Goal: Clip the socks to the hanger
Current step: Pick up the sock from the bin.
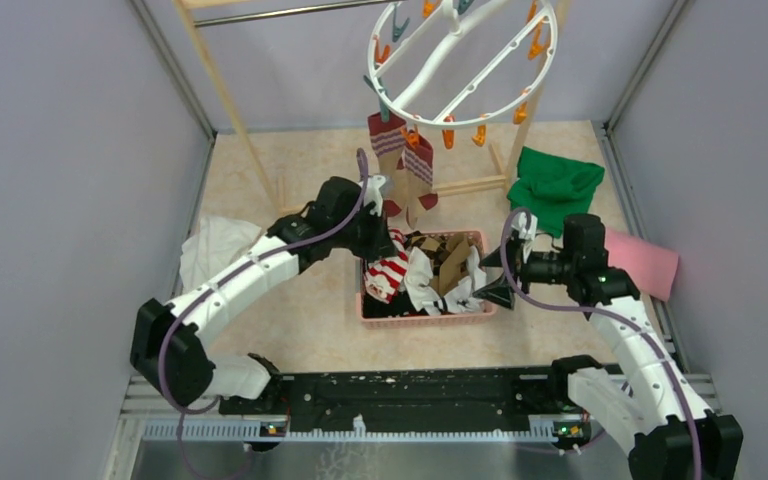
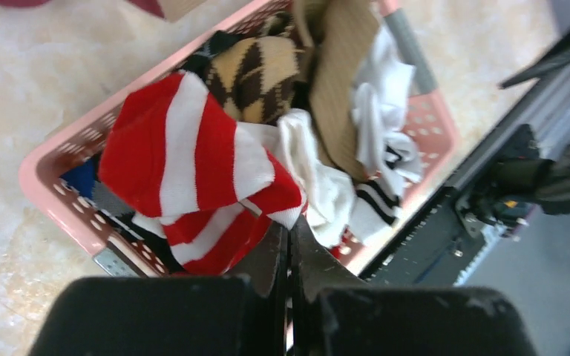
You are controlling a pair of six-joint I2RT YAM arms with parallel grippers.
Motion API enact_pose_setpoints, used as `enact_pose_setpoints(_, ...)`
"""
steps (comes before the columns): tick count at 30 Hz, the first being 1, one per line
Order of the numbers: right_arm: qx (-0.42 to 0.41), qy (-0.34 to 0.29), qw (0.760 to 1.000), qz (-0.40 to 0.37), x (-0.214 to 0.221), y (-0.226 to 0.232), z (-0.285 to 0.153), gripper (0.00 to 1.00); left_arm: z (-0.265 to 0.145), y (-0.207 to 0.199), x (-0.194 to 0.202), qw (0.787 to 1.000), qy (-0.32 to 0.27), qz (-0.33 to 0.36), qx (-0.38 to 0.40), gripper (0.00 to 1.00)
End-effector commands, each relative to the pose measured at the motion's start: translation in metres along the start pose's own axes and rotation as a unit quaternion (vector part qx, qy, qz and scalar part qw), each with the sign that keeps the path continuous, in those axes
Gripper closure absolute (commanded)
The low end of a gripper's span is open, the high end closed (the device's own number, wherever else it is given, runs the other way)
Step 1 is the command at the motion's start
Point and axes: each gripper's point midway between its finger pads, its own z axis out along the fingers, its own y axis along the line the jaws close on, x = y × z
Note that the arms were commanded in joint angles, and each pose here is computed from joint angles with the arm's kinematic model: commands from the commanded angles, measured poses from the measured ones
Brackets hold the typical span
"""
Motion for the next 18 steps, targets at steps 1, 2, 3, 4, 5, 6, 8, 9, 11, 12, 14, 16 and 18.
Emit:
enact_pose_setpoints(1, -0.028, -0.028, 0.995, -0.092, -0.016, 0.015, -0.007, 0.24, -0.037, -0.045, -0.021, 0.994, -0.05, 0.006, 0.096, 1.0)
enact_pose_setpoints(2, -0.033, -0.033, 0.993, -0.105, -0.015, 0.018, -0.007, 0.24, -0.04, -0.052, -0.021, 0.991, -0.057, 0.002, 0.118, 1.0)
enact_pose_setpoints(3, -0.043, -0.041, 0.991, -0.12, -0.016, 0.023, -0.008, 0.24, -0.043, -0.059, -0.02, 0.988, -0.061, -0.002, 0.142, 1.0)
enact_pose_setpoints(4, -0.055, -0.047, 0.988, -0.136, -0.016, 0.028, -0.008, 0.24, -0.046, -0.065, -0.019, 0.985, -0.062, -0.006, 0.164, 1.0)
enact_pose_setpoints(5, -0.068, -0.057, 0.984, -0.156, -0.017, 0.035, -0.009, 0.24, -0.046, -0.07, -0.017, 0.981, -0.06, -0.008, 0.182, 1.0)
enact_pose_setpoints(6, -0.08, -0.064, 0.979, -0.175, -0.016, 0.041, -0.01, 0.24, -0.049, -0.075, -0.017, 0.978, -0.061, -0.007, 0.199, 1.0)
enact_pose_setpoints(8, -0.092, -0.076, 0.971, -0.206, -0.014, 0.046, -0.01, 0.24, -0.055, -0.09, -0.016, 0.967, -0.058, 0.014, 0.248, 0.99)
enact_pose_setpoints(9, -0.093, -0.08, 0.97, -0.208, -0.014, 0.046, -0.009, 0.24, -0.058, -0.097, -0.014, 0.959, -0.057, 0.033, 0.276, 0.99)
enact_pose_setpoints(11, -0.093, -0.087, 0.973, -0.191, -0.018, 0.044, -0.006, 0.24, -0.061, -0.105, -0.013, 0.944, -0.073, 0.072, 0.313, 0.98)
enact_pose_setpoints(12, -0.092, -0.09, 0.973, -0.19, -0.021, 0.042, -0.003, 0.25, -0.059, -0.105, -0.009, 0.937, -0.083, 0.102, 0.322, 0.98)
enact_pose_setpoints(14, -0.094, -0.086, 0.979, -0.16, -0.022, 0.041, 0.003, 0.26, -0.051, -0.097, -0.005, 0.929, -0.12, 0.16, 0.312, 0.99)
enact_pose_setpoints(16, -0.098, -0.072, 0.984, -0.133, -0.019, 0.043, 0.01, 0.29, -0.049, -0.093, -0.005, 0.912, -0.166, 0.218, 0.307, 1.0)
enact_pose_setpoints(18, -0.105, -0.067, 0.987, -0.102, -0.018, 0.047, 0.015, 0.31, -0.053, -0.094, -0.009, 0.887, -0.22, 0.274, 0.301, 1.0)
